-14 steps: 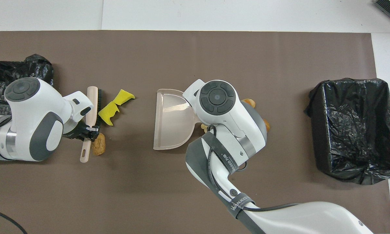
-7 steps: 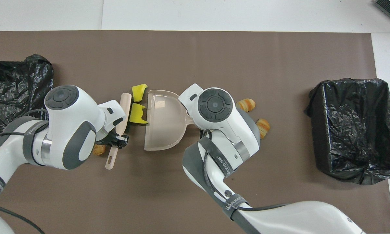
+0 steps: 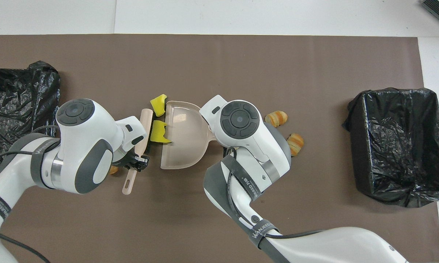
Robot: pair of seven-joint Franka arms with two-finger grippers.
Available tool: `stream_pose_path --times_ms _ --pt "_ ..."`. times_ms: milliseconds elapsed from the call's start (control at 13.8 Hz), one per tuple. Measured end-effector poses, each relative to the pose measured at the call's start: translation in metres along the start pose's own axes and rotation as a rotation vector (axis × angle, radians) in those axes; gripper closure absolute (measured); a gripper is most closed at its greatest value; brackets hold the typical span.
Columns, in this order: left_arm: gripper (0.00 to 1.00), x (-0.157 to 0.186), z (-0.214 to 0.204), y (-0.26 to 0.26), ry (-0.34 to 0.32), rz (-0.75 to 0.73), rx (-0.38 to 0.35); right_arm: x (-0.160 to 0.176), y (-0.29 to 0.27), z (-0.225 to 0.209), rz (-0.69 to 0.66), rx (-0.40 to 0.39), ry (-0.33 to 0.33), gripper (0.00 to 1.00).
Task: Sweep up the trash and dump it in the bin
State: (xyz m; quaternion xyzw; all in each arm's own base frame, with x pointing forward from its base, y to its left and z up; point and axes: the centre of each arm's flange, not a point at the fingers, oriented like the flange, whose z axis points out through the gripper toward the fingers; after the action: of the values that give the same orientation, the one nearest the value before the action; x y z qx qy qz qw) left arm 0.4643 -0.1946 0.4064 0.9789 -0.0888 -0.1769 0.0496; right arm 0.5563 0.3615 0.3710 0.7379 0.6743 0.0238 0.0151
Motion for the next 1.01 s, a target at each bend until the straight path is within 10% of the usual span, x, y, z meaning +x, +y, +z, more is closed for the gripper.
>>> stream_pose_path --times_ms 578,1011 --pt "0.74 -0.037 -0.018 -0.123 -0.082 -0.586 -0.071 -0.002 0.002 0.002 -0.032 -0.005 0.005 0.69" --pt "0.74 -0.031 0.048 -0.095 0.017 -0.561 -0.043 -0.001 0.001 0.009 -0.044 -0.005 0.007 0.69"
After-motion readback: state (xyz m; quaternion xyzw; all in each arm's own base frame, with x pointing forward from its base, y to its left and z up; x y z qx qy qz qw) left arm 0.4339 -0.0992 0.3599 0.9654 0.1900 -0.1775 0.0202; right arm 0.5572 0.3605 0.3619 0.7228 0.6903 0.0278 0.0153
